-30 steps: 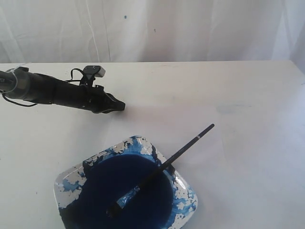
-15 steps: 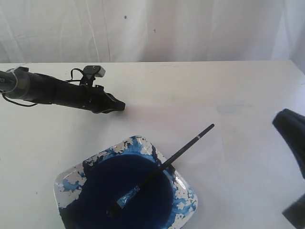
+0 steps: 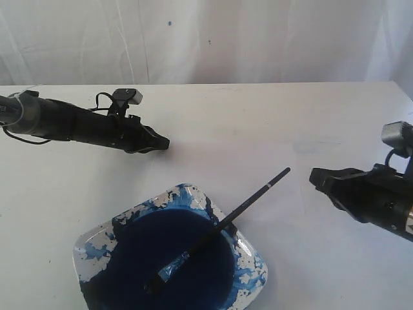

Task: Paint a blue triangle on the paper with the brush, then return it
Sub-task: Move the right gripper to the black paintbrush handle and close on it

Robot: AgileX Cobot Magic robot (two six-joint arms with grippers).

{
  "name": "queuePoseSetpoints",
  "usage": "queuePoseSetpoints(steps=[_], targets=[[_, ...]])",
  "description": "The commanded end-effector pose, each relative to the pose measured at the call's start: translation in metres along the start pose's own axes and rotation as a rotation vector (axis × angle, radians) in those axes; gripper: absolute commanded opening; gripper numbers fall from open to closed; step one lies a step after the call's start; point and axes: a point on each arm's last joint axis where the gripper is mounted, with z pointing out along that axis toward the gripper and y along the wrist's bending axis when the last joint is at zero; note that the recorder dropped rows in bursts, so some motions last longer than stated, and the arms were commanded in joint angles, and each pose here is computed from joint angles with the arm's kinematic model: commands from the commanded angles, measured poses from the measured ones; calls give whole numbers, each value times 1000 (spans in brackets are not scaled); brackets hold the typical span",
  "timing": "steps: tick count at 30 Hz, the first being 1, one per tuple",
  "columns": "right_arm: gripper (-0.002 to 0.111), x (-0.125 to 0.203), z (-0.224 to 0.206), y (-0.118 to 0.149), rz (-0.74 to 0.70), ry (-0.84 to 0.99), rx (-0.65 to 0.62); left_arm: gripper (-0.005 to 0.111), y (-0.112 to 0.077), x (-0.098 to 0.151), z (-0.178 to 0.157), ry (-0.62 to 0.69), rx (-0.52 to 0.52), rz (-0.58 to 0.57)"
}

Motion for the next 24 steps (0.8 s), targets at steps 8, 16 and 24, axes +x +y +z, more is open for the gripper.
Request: queuePoseSetpoints(steps=[8,16,24], targets=[[1,22,56,-28,420,43,-182,0,-2,-1,1,-8,15,-13],[82,24,69,-37,418,81,-157,0,-2,-1,1,-8,13,-13],[74,10,90,-36,392,92,-105,0,-2,-1,1,-8,13,-13]])
